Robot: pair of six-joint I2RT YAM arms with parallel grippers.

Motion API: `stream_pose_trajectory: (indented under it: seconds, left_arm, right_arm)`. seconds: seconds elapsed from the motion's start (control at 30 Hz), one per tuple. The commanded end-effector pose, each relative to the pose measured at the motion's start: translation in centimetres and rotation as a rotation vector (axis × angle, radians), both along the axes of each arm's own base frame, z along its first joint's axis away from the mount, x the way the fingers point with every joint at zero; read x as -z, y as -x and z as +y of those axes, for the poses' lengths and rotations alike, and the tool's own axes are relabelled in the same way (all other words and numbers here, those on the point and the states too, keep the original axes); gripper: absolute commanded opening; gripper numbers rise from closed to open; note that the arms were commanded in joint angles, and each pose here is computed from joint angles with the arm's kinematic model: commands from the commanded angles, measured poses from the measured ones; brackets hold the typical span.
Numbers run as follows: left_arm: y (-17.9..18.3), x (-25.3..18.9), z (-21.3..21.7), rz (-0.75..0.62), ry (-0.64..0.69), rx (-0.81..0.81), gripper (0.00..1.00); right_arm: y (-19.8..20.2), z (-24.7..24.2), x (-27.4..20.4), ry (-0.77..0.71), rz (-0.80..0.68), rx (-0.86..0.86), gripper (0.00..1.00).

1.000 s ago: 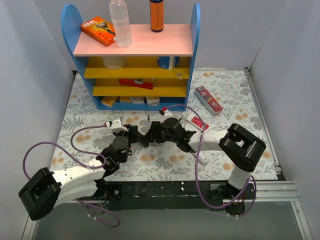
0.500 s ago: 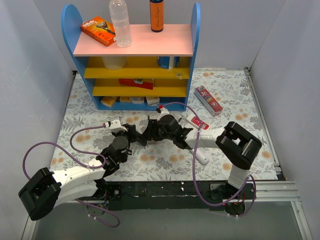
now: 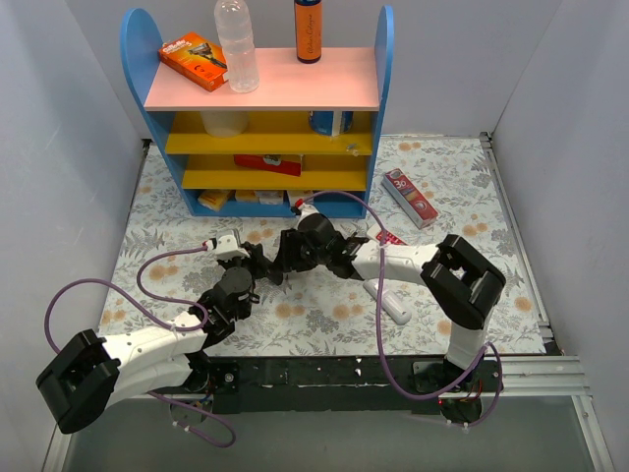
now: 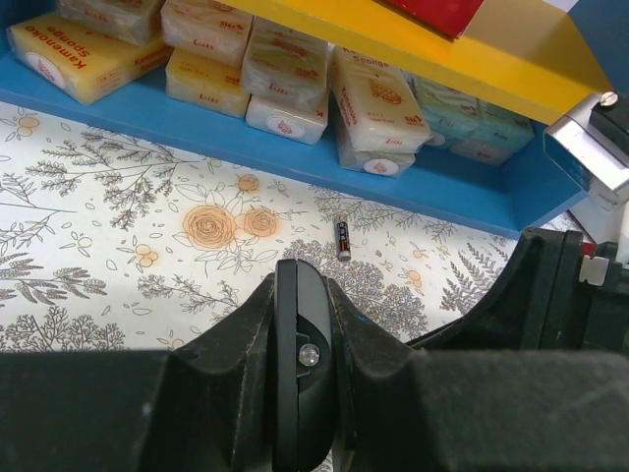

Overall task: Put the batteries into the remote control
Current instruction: Remove the battery cover from the remote control.

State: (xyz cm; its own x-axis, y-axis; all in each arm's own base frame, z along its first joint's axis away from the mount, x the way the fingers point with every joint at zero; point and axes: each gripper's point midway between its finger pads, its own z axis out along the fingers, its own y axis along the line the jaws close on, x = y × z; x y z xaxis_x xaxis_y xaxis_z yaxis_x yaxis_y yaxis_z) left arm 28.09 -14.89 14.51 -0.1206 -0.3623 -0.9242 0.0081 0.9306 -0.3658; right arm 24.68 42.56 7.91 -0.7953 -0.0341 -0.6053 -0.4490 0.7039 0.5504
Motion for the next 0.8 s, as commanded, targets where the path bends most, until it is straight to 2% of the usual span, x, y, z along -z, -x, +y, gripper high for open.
stream_pose_trajectory:
  seconds: [0.0,0.4,0.6,0.77]
  left_arm:
    - [0.1,-2.2,-1.8,-0.032,0.039,0.062,0.00]
    - [-0.1,-1.8,-0.9,-0.009,-0.027,-0.004,0.00]
    - [0.0,-1.8,-0.9,-0.008,-0.031,-0.010,0.00]
    - [0.0,-1.9,-1.0,-0.009,-0.021,-0.005,0.00]
  right_arm:
    - [1.3,-3.2,5.3,0.244,0.040,-0.014,0.55]
    - [0.0,-5.7,5.3,0.379,-0.028,0.040,0.53]
    - [0.1,-5.2,4.4,0.331,-0.038,0.031,0.53]
    - [0.2,-4.0,2.5,0.218,-0.062,0.014,0.53]
